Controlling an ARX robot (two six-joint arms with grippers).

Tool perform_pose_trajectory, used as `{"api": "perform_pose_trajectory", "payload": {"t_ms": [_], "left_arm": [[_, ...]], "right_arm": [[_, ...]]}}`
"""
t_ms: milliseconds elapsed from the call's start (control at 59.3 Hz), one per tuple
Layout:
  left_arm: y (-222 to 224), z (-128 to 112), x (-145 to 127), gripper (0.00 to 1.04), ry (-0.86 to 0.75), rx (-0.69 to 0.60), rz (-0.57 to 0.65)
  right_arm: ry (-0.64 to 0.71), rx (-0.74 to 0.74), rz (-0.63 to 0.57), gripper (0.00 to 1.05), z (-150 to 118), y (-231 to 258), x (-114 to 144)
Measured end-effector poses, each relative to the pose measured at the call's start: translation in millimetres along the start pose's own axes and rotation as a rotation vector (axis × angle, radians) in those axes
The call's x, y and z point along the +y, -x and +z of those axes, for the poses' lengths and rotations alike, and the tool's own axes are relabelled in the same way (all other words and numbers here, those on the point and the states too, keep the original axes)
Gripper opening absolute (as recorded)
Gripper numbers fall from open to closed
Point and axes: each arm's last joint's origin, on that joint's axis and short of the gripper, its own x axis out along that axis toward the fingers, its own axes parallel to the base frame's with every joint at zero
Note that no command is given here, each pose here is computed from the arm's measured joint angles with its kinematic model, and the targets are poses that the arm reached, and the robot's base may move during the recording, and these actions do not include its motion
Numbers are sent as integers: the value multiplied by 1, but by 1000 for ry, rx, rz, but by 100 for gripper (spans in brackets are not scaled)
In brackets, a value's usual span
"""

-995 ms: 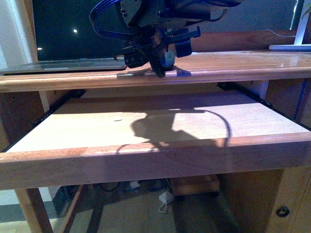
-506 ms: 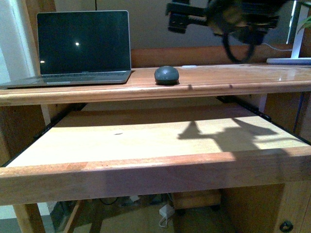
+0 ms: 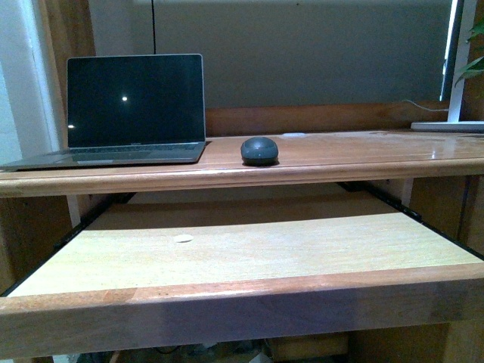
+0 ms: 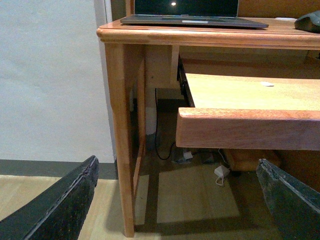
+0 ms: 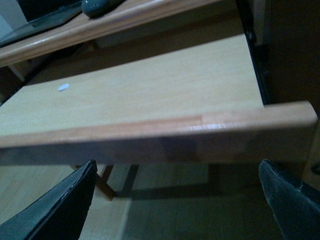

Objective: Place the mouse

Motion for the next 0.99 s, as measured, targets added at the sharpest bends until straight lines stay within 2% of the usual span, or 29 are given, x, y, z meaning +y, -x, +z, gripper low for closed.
{"api": "perform_pose_trajectory", "payload": {"t_ms": [152, 304, 759, 995], "left_arm": [[0, 0, 0, 97, 0, 0, 0], [0, 0, 0, 97, 0, 0, 0], [0, 0, 0, 97, 0, 0, 0], [0, 0, 0, 97, 0, 0, 0]], "right_arm": [[-14, -16, 16, 97, -16, 23, -3], [-8, -45, 20, 97, -23, 22, 5], [37, -45, 42, 97, -35, -32, 57], [57, -23, 20, 97, -39, -53, 70]]}}
